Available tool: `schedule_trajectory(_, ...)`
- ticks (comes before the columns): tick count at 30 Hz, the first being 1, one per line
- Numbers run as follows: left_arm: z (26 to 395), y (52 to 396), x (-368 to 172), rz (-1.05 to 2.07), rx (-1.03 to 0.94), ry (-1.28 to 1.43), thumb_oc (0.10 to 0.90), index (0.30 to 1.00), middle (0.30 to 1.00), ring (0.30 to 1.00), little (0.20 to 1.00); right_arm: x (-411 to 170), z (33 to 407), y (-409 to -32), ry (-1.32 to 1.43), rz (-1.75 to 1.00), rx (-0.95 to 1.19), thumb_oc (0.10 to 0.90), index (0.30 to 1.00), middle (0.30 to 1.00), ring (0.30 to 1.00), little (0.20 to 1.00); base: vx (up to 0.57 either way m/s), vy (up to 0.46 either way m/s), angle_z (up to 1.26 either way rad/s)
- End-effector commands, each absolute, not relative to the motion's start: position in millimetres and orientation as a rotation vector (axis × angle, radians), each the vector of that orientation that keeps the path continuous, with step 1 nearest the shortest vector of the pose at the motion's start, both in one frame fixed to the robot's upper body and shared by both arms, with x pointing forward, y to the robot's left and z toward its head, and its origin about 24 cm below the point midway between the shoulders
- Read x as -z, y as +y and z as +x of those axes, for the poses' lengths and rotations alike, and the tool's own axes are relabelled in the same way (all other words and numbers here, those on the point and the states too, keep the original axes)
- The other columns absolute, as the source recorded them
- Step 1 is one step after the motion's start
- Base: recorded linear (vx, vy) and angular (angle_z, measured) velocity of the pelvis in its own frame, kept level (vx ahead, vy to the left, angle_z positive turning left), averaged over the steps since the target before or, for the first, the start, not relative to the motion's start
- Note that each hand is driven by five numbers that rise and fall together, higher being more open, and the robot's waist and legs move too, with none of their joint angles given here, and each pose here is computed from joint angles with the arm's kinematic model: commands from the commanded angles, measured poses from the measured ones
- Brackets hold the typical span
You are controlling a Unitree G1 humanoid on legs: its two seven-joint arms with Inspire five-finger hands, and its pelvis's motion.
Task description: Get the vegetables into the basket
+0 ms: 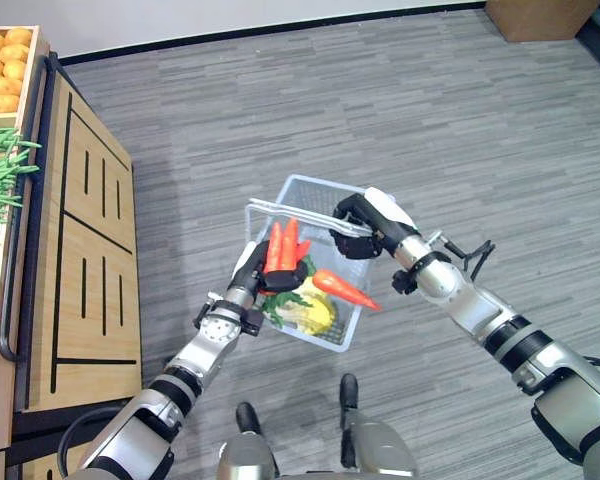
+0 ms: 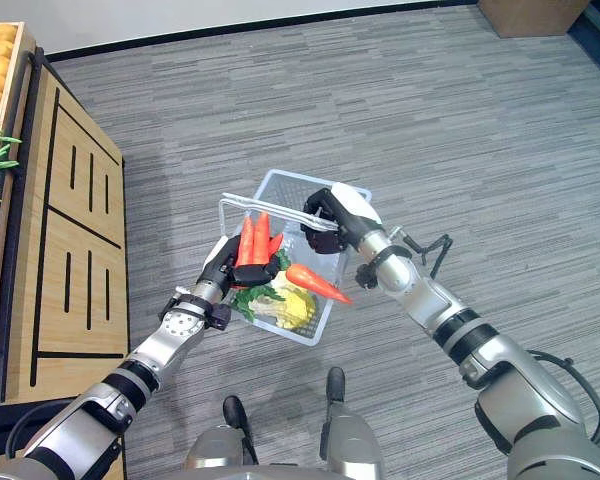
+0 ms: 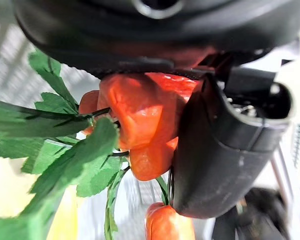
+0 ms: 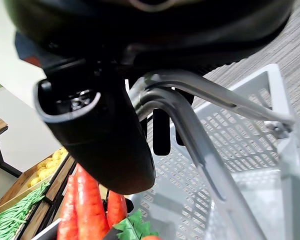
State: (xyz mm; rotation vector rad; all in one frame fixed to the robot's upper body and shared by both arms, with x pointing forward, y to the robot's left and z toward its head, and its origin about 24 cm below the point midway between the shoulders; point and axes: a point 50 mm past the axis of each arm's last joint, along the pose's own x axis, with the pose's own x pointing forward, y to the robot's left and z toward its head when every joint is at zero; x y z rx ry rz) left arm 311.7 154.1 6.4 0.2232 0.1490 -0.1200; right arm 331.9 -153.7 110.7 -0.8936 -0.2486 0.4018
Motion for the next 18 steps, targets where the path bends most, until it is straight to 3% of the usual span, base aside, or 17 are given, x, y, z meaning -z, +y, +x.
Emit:
schedule_trajectory(1,336,143,-38,0.208,0.054,0.017,0.4,0.3,0.3,0.3,0.3,-204,306,-89,-0.781,-0.582,-0.536,0.4,0.3,0.3,0.3,0.3,-0.01,-0.001,-0.04)
schedule_trajectory(7,341,138,-29,0.248,0.002,0.07,0.4,0.3,0.3,0.3,0.3,-204,291,-75,-0.811,-0.482,-0.609,0.4,0.3,0.3,0.3,0.3,0.0,-0.001,-0.01)
schedule_trajectory(18,339,115,-25,0.294,0.074,0.075,0.4,0.3,0.3,0.3,0.3,-211,276,-51,-0.868,-0.386,-0.699,0.4,0.3,0.3,0.3,0.3,0.0,0.0,0.0)
